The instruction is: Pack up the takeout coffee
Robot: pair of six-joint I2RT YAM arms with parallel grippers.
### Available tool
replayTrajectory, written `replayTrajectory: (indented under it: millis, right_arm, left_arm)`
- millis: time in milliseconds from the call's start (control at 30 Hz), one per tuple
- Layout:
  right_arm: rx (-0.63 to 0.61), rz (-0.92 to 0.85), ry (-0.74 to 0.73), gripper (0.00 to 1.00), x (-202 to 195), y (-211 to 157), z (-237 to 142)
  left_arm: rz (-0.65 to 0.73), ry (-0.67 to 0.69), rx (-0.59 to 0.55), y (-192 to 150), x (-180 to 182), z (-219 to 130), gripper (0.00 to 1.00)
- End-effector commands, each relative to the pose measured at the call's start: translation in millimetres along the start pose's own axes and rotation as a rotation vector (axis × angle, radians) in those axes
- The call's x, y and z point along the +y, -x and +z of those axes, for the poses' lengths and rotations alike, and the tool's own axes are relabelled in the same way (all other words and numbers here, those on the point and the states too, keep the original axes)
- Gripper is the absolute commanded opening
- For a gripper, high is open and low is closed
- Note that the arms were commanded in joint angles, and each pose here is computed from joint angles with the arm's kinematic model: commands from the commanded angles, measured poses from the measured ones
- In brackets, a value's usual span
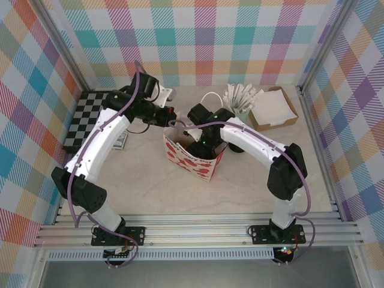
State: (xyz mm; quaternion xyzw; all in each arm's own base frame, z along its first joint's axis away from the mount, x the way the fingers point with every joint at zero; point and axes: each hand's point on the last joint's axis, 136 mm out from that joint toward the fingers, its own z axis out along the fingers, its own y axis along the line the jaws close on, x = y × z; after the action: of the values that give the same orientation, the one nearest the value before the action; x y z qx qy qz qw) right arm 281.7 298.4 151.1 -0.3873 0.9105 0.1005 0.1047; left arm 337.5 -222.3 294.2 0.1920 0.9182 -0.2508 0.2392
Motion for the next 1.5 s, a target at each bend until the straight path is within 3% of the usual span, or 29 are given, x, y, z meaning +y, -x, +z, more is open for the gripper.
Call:
replayTrajectory:
  millis: [0, 300, 700, 900, 1033, 1200, 1300, 1467]
  right_arm:
    - [-0.172, -0.032, 0.014, 1.0, 8, 27, -43]
    - [-0.297, -0.066, 0.022, 1.0, 14, 42, -77]
    - [-0.691, 0.061, 0.046, 1.0, 23, 81, -186]
    - [-0.9, 0.195, 0.066, 1.0, 20, 73, -255]
    - [-1.009, 0.401, -0.105, 1.0, -22, 43, -280]
    - [-0.906, 0.663, -0.151, 1.0, -77, -1, -259]
    - [-0.831, 0.715, -0.125, 1.0, -105, -14, -237]
    - [-0.712, 0.724, -0.252, 0.94, -165, -25, -208]
  left_arm:
    - [0.005, 0.017, -0.021, 2, -5, -13, 0.0]
    - [0.0, 0.043, -0.014, -1, 0, -11, 0.0]
    - [-0.051, 0.1, -0.038, -3, 12, -8, 0.0]
    - [-0.139, 0.129, -0.083, -7, 19, -10, 0.0]
    - [-0.245, 0.189, -0.14, -12, 29, -18, 0.0]
    - [-0.402, 0.235, -0.259, -17, 37, -28, 0.0]
    - [-0.511, 0.251, -0.33, -22, 43, -30, 0.0]
    - [-0.661, 0.23, -0.385, -29, 38, -22, 0.0]
